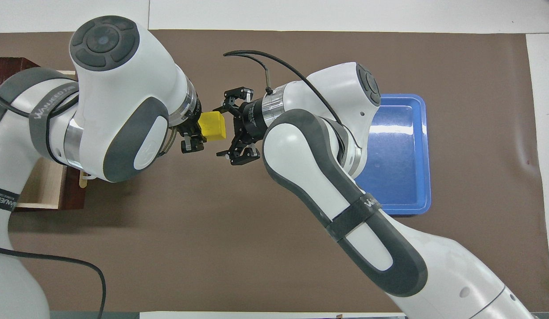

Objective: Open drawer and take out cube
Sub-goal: 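Close the right gripper on the yellow cube beside the left gripper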

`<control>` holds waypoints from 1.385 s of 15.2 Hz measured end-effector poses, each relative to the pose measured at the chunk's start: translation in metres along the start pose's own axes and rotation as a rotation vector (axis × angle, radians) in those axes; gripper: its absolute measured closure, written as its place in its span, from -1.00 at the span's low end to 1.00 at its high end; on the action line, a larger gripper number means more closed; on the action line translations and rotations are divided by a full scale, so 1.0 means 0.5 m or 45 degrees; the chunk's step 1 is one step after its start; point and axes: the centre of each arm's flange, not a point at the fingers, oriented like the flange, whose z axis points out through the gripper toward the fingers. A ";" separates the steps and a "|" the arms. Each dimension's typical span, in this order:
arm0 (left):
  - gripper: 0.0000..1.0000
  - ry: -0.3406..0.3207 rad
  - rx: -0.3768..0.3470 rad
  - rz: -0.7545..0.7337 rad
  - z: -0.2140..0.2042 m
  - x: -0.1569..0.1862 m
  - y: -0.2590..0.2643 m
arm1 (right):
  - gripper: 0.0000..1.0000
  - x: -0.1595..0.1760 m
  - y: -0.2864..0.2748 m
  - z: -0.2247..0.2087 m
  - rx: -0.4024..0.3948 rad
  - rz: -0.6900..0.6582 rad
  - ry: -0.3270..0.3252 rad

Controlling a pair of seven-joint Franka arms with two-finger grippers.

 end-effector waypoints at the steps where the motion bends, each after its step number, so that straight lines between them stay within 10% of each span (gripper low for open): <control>1: -0.09 0.000 0.001 0.001 0.001 0.000 0.000 | -1.00 -0.003 0.001 0.003 0.003 -0.003 0.000; 8: -0.09 0.001 0.003 0.001 0.003 -0.001 -0.001 | -0.99 -0.001 0.001 0.007 0.000 -0.002 0.002; 12: -0.09 0.006 0.014 0.002 0.009 -0.001 -0.004 | -0.72 0.002 -0.002 0.007 0.013 -0.004 0.010; 15: -0.09 0.012 0.029 0.005 0.014 -0.003 -0.008 | -0.15 0.005 -0.009 0.001 0.035 0.013 0.017; 21: -0.09 0.007 0.021 0.003 0.010 -0.003 -0.008 | -0.14 -0.003 -0.010 -0.003 0.041 0.001 0.039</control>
